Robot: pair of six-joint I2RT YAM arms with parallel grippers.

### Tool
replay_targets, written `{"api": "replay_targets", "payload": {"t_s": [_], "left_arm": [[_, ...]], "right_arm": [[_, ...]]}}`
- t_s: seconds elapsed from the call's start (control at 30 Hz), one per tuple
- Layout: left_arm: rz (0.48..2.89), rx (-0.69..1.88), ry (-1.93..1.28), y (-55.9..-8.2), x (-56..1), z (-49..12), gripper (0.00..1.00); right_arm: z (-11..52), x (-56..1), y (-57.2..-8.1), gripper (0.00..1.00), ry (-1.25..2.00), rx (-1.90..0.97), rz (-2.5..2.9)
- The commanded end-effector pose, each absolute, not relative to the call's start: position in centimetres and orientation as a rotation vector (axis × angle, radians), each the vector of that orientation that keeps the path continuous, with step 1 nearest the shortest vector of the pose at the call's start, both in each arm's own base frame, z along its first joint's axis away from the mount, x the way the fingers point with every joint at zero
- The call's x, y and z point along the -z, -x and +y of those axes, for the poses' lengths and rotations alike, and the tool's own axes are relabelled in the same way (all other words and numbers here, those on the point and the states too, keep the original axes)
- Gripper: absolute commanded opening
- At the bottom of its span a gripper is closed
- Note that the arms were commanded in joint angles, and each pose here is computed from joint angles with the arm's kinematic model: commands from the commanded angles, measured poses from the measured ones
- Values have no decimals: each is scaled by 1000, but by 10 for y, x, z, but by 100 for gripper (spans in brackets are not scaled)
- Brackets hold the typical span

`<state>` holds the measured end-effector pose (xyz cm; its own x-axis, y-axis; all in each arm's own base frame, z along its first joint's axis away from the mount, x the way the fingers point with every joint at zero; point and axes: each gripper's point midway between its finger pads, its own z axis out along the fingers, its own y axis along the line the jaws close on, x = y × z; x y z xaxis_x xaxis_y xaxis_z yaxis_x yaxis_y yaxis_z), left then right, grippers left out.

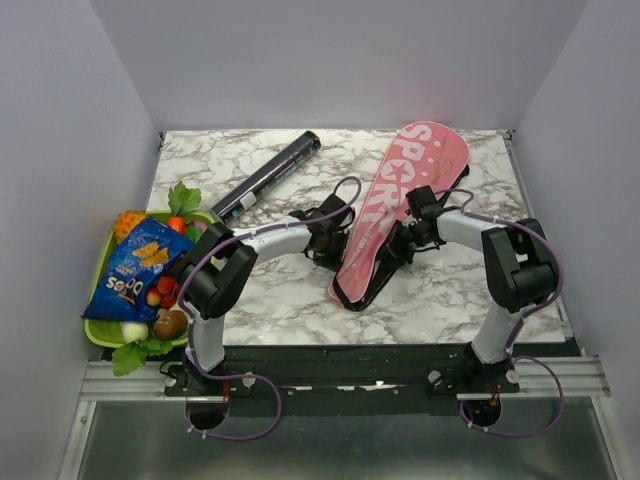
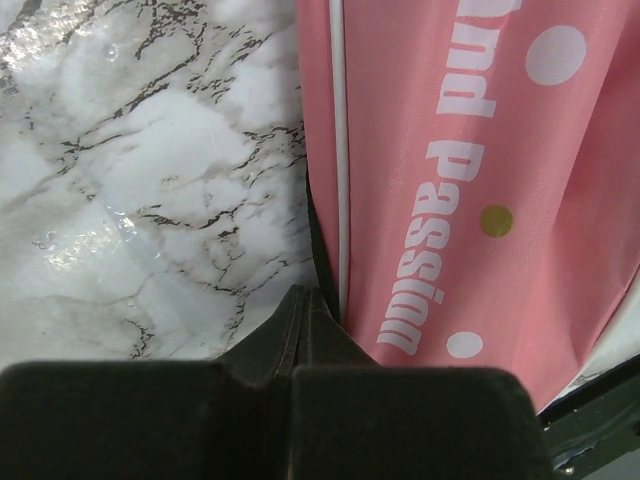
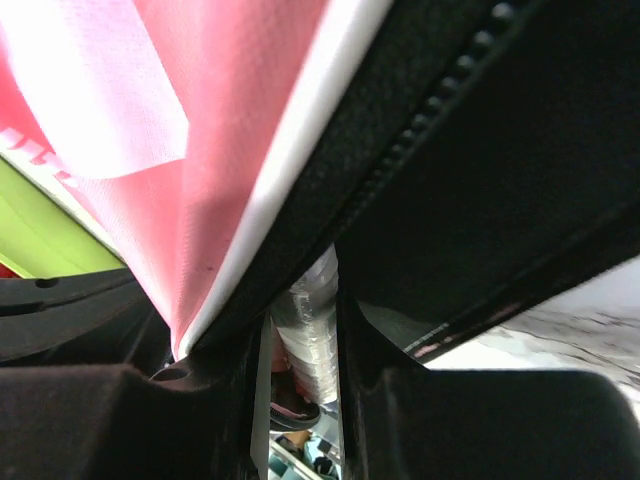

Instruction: Pack up the badminton gear

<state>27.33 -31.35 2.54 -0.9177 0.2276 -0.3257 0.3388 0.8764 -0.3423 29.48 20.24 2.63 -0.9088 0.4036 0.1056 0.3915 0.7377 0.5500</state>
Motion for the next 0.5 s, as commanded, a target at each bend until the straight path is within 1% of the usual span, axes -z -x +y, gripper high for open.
{"api": "replay_targets", "payload": {"t_s": [0.0,0.03,0.1,0.2,0.23,0.3,0.33,0.47], "left_arm": [[2844,703,-448,-246,-22,-334,0],[2840,712,-443,-246,-24,-336,0],[2834,724,-437,-247,-26,-338,0],[2837,729,-429,-244,-25,-336,0],[2836,729,-425,-244,-26,-336,0],[2835,721,-430,-245,-25,-334,0],[2834,719,-429,-245,-25,-333,0],[2834,701,-357,-260,-21,-315,0]], "right_arm": [[219,-54,-382,18,-700,-1006,2547],[221,-54,-383,21,-699,-1011,2540],[230,-58,-384,22,-681,-1036,2524],[237,-60,-385,26,-648,-1047,2527],[237,-61,-385,30,-642,-1048,2531],[236,-60,-377,34,-618,-1029,2569],[234,-59,-374,39,-607,-1017,2581],[219,-57,-349,45,-535,-913,2666]]}}
